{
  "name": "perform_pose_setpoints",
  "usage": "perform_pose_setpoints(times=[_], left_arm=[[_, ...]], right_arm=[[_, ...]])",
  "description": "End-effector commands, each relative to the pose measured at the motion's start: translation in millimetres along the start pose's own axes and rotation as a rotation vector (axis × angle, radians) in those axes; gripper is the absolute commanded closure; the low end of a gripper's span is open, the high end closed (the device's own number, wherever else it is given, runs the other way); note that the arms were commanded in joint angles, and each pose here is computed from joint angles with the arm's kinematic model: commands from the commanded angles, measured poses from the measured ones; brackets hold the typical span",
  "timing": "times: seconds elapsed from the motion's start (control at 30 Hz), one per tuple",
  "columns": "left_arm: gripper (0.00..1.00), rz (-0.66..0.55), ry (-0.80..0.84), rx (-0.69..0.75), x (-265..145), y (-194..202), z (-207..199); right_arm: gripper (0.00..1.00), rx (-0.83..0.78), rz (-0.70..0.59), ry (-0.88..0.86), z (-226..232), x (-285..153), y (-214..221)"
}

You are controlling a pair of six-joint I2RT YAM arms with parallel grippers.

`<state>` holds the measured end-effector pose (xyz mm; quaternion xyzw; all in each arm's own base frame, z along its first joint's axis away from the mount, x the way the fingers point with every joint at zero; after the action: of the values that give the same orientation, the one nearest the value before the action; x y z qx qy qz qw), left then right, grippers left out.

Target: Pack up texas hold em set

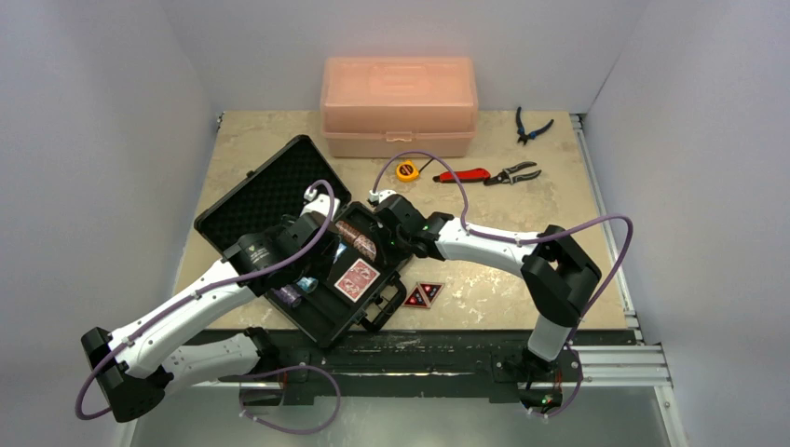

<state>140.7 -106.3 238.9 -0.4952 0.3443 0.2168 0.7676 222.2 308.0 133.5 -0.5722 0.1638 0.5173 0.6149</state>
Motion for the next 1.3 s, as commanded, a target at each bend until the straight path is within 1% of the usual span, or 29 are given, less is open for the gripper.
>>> perform_pose_setpoints(times=[0.0,0.1,0.23,0.63,0.83,1.03,1.13,1.27], left_arm=[[0.34,-0.020,-0.024,-0.003,-4,-5,5],[0.34,-0.021,-0.025,-0.005,-4,-6,5],[0.34,-0.019,-0.024,-0.004,-4,-6,5],[0.34,-0.020,-0.024,-0.004,-4,-6,5],[0.34,-0.025,-0.024,-0.009,-5,-5,6],[0.33,-0.040,-0.023,-0.018,-8,-5,8],[0.32,-0.041,-0.024,-0.018,-8,-5,8],[0.31,-0.046,-0.013,-0.018,-9,-5,8]], right_arm=[[0.65,-0.041,-0.005,0.156,-27,-3,2],[0.59,-0.042,-0.012,0.148,-25,-6,0],[0.57,-0.041,-0.022,0.139,-23,-9,-3],[0.55,-0.031,-0.067,0.096,-13,-29,-17],[0.58,-0.024,-0.077,0.084,-12,-33,-19],[0.58,-0.013,-0.095,0.081,-11,-40,-21],[0.56,-0.004,-0.104,0.087,-12,-44,-20],[0.51,0.030,-0.110,0.119,-18,-51,-15]])
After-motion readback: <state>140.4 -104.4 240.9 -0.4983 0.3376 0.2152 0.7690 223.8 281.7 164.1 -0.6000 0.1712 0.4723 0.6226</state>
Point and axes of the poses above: each gripper's point midway between its finger pads, its own x axis out along the fingers, its own z axis along the line the jaws close on, y = z × x, the point moved 8 cm from there along -x, back along the fingers, and after that the axes turned 7 degrees about x, right-handed, at the moved point
